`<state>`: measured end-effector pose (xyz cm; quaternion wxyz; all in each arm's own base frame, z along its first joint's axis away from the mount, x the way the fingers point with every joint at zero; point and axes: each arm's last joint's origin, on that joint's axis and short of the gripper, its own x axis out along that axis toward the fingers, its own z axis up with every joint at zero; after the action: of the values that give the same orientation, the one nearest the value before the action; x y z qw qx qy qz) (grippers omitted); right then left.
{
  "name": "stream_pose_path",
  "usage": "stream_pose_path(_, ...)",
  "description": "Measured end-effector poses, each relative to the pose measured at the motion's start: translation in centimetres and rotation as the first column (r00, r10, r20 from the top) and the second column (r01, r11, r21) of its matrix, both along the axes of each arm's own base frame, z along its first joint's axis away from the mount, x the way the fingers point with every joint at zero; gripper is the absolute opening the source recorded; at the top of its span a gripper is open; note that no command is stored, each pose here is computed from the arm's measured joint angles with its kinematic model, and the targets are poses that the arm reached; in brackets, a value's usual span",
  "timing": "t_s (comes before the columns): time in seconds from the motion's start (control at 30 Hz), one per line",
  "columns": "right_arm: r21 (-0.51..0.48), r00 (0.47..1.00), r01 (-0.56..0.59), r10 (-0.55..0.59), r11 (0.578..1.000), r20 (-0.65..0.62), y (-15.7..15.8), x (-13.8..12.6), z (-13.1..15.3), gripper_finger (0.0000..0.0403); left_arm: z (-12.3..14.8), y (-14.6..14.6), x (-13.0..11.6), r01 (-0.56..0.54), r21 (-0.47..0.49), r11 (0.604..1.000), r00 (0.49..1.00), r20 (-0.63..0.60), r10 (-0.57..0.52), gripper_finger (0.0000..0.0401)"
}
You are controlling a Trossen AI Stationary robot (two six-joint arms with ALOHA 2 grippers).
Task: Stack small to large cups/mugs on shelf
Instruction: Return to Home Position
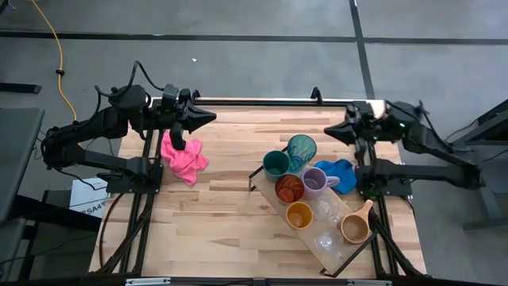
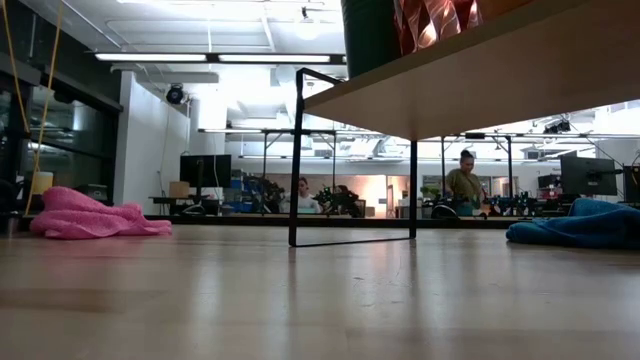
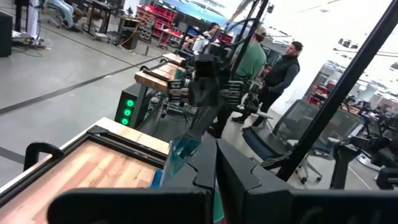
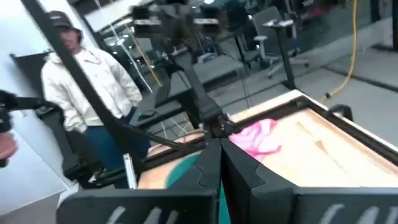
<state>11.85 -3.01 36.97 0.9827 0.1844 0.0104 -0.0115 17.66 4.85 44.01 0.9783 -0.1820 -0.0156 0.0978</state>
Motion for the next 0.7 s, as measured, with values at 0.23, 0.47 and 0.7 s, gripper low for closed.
stream_pose_path(0.23, -0.053, 0.998, 0.035, -0.031, 0.998, 0.062, -1.0, -1.0, 1.5, 0.0, 0.0, 0.0, 0.0, 0.004, 0.026, 1.0, 1.0, -0.005, -0.004, 0.0)
stream_pose_path(0.47, -0.035, 0.989, 0.145, -0.143, 0.989, 0.047, -0.5, -2.8, 1.7, 0.0, 0.0, 0.0, 0.0, 0.007, 0.039, 0.999, 1.0, -0.011, -0.007, 0.0)
stream_pose_path(0.7, 0.019, 0.979, 0.195, -0.196, 0.981, 0.064, -0.2, -2.7, 0.2, 0.0, -0.5, 0.0, 0.0, 0.006, 0.027, 1.0, 0.998, -0.055, -0.004, 0.0)
